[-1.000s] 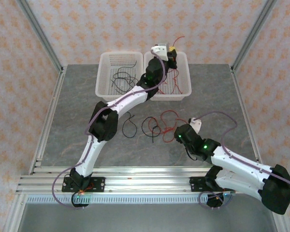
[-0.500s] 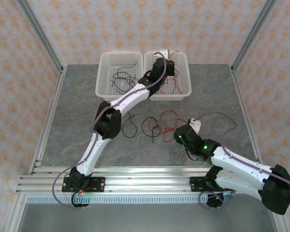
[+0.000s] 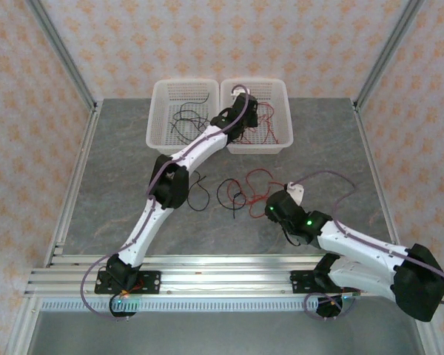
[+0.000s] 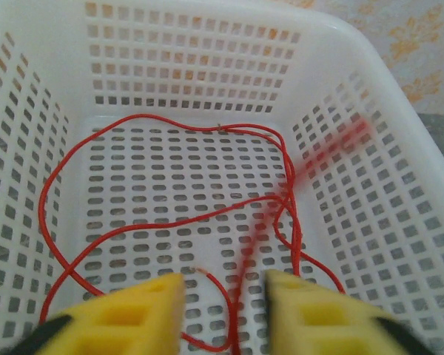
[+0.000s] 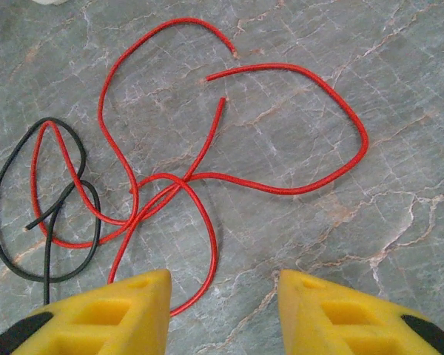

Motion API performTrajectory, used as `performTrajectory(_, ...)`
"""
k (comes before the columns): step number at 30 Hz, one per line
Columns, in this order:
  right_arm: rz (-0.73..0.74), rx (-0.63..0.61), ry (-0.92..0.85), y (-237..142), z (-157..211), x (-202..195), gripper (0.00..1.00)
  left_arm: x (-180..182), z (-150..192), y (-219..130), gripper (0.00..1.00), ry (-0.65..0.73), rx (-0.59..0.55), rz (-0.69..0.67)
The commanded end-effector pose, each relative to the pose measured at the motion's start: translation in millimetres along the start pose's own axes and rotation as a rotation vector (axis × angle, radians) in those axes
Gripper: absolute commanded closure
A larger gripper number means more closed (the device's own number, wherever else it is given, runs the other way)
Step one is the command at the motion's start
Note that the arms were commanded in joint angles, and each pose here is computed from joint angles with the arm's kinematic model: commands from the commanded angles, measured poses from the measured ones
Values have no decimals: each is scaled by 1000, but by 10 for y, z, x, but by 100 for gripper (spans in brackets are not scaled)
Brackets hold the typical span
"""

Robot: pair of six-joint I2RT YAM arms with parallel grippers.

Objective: Untangle the cables

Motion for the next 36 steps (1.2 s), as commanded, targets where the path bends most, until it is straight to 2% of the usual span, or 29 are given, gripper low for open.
performTrajectory(1, -33, -35, 17, -49, -125, 106, 57, -98, -118, -155, 43, 7, 10, 39)
performTrajectory(3, -34, -33, 19, -55, -127, 107, 57, -137, -227, -251, 31, 13, -9, 54)
performTrajectory(6, -30, -30, 19, -70, -133, 104, 57, -204, -393, -421, 21, 18, -36, 83)
performTrajectory(13, -35, -23, 35, -99, -133, 97, 57, -348, -768, -921, 19, 37, -101, 122)
performTrajectory(25, -71, 3, 72, -172, -134, 112, 57, -434, -1099, -1734, 21, 76, -134, 139)
performTrajectory(30, -83, 38, 75, -147, -124, 179, 57, -369, -1224, -2221, 21, 64, -184, 154)
performTrajectory(32, -78, 55, 68, -113, -117, 223, 57, -286, -1240, -2423, 17, 52, -208, 153)
performTrajectory(35, -71, 76, 47, -56, -116, 334, 57, -105, -1256, -2853, 2, 20, -275, 155)
performTrajectory(36, -66, 84, 35, -32, -115, 377, 57, -28, -1224, -2951, 1, 10, -290, 147)
Point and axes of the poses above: each hand's point on the last joint's axis, 136 mm out from that joint toward the fingers, its own y axis out along the fingers, its own x axis along the line the jaws close on, z = x × y, the point moved 8 cm from there along -y, back along the fingers, and after that the axes turned 2 degrees about -y, right-handed, at the moved point
